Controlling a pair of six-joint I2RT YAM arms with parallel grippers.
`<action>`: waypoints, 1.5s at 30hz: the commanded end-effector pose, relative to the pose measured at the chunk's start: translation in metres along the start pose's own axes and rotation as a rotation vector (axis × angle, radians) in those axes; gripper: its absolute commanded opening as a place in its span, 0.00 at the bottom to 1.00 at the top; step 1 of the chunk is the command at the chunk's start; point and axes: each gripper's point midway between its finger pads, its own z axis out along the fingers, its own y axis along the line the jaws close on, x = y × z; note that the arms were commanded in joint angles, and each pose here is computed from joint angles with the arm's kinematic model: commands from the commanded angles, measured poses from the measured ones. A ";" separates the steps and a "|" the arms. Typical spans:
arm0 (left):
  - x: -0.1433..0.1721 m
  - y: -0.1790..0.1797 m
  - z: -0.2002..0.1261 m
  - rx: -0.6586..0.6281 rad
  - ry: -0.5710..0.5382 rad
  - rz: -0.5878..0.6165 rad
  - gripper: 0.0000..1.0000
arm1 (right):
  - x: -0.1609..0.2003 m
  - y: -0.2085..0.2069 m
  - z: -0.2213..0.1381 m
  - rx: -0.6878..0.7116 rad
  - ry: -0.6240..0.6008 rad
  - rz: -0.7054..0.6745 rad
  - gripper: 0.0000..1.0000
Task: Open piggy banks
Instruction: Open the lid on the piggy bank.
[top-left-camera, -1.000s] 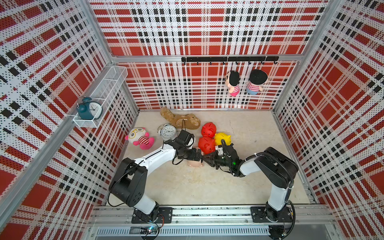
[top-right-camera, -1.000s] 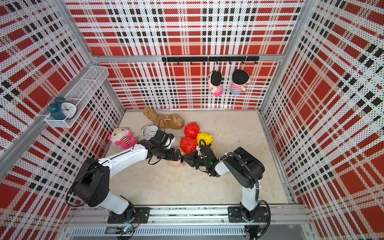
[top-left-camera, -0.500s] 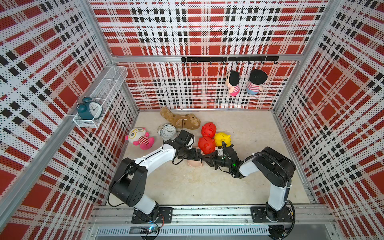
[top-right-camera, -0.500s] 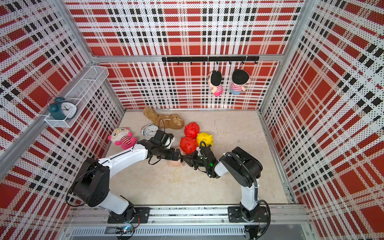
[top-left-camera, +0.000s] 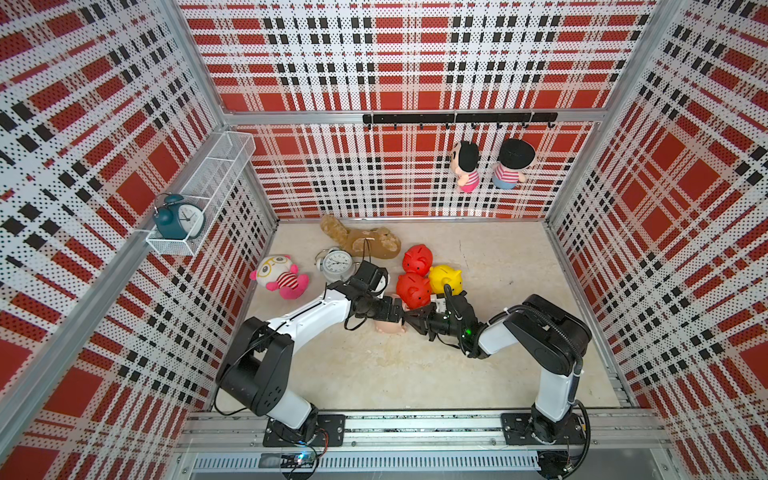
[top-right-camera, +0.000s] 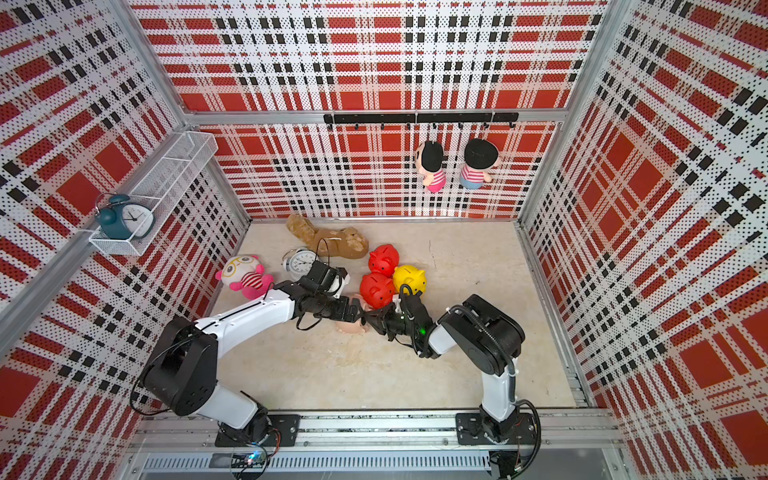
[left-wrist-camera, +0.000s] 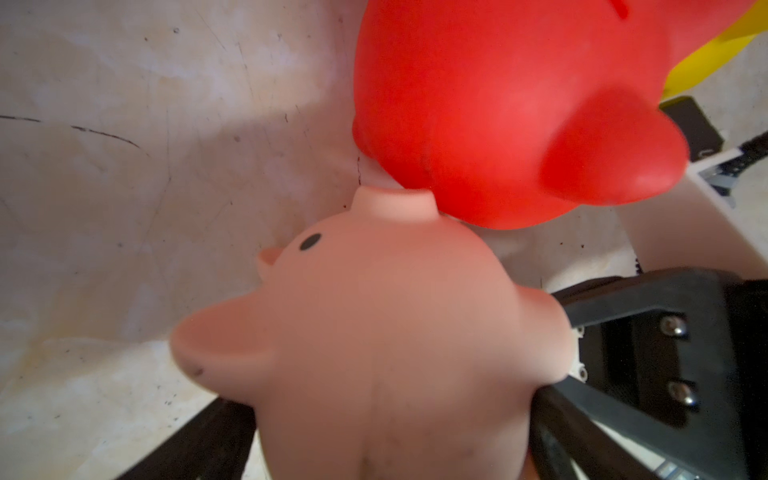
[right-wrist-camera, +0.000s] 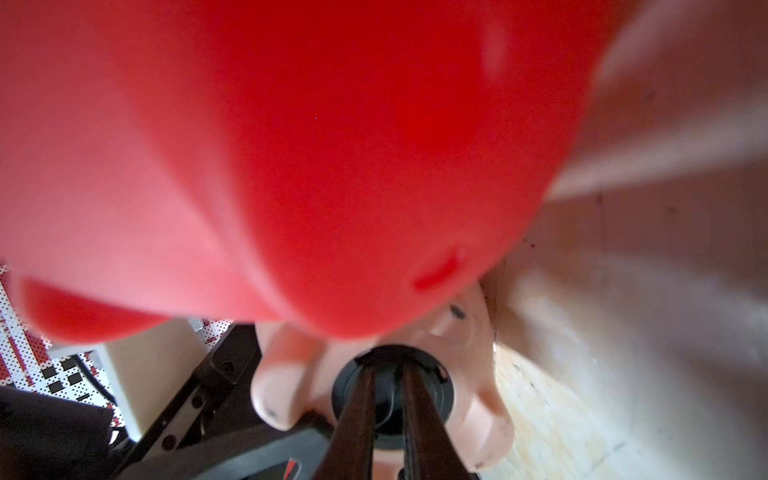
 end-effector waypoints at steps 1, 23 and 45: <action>0.021 -0.007 0.013 0.040 0.068 0.011 0.98 | 0.028 0.008 0.001 -0.031 0.082 -0.011 0.16; 0.027 -0.005 0.019 0.051 0.085 0.010 0.98 | 0.031 0.039 0.008 -0.098 0.102 -0.126 0.21; 0.026 -0.006 0.016 0.090 0.077 -0.011 0.98 | 0.010 0.035 0.020 -0.219 0.068 -0.032 0.00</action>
